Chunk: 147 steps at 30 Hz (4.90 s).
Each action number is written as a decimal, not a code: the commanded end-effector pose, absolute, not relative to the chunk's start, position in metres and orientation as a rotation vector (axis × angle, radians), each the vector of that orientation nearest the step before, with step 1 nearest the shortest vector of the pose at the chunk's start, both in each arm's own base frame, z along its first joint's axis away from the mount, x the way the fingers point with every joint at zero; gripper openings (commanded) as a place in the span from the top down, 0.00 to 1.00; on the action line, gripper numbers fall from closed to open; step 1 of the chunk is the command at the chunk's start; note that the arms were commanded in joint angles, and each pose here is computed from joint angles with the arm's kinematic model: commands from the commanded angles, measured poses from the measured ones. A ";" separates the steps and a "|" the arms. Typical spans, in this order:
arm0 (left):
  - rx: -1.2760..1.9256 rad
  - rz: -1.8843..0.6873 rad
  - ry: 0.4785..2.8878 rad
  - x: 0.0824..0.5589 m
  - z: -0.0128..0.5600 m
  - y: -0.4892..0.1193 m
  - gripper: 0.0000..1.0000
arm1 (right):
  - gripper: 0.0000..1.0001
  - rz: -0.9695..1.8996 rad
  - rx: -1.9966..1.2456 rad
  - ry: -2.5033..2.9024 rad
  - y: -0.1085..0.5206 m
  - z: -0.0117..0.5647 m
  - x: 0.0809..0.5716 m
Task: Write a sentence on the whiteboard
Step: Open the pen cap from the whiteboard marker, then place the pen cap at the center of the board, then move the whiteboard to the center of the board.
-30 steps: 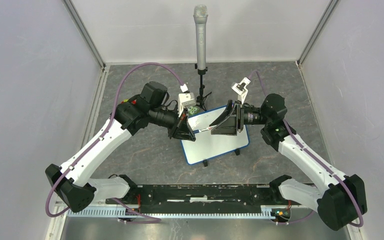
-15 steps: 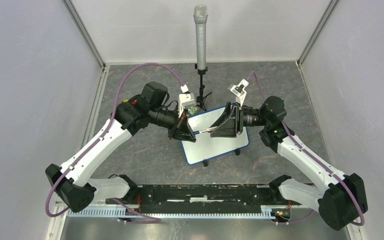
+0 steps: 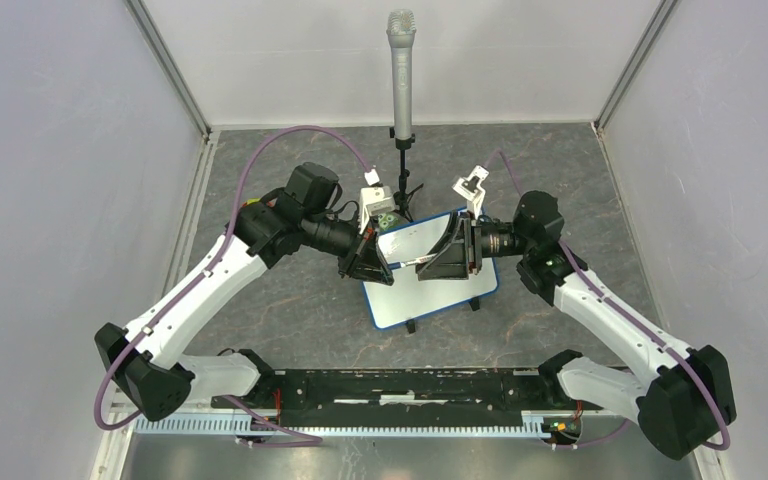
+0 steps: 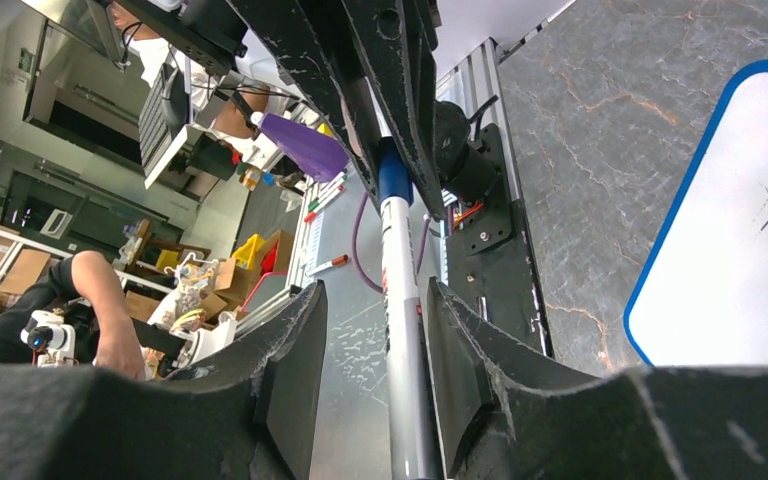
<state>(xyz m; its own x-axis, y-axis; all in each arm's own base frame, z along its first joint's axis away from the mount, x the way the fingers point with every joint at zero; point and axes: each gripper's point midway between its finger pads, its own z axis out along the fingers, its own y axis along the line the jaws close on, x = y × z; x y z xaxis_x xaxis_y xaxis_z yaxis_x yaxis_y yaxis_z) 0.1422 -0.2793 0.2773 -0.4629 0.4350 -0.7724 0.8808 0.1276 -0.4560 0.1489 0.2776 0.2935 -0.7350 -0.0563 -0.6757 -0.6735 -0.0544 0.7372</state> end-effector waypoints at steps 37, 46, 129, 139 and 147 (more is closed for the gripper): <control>1.252 -1.342 1.990 0.136 0.270 -0.278 0.98 | 1.00 1.761 -0.915 1.682 0.285 0.316 0.152; 1.227 -1.308 2.012 0.135 0.260 -0.260 0.98 | 1.00 1.598 -0.893 1.743 0.258 0.307 0.180; 0.699 -1.106 2.223 0.305 0.238 -0.183 0.44 | 1.00 1.060 -0.998 1.828 0.186 0.255 0.201; 0.645 -1.285 2.210 0.303 0.235 -0.224 0.46 | 1.00 1.059 -0.992 1.833 0.186 0.255 0.202; 0.663 -1.166 2.302 0.300 0.197 -0.231 0.51 | 1.00 1.059 -0.991 1.836 0.185 0.254 0.201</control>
<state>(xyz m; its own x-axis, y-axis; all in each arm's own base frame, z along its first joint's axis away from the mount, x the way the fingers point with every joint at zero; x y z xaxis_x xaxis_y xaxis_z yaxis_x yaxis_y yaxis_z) 0.2981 -0.2252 0.2063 -0.7692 0.2048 -0.6053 0.6148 0.4955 -0.6136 0.1987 0.1831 0.2376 -0.4458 -0.2587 -0.8569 -0.8652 0.3700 0.3384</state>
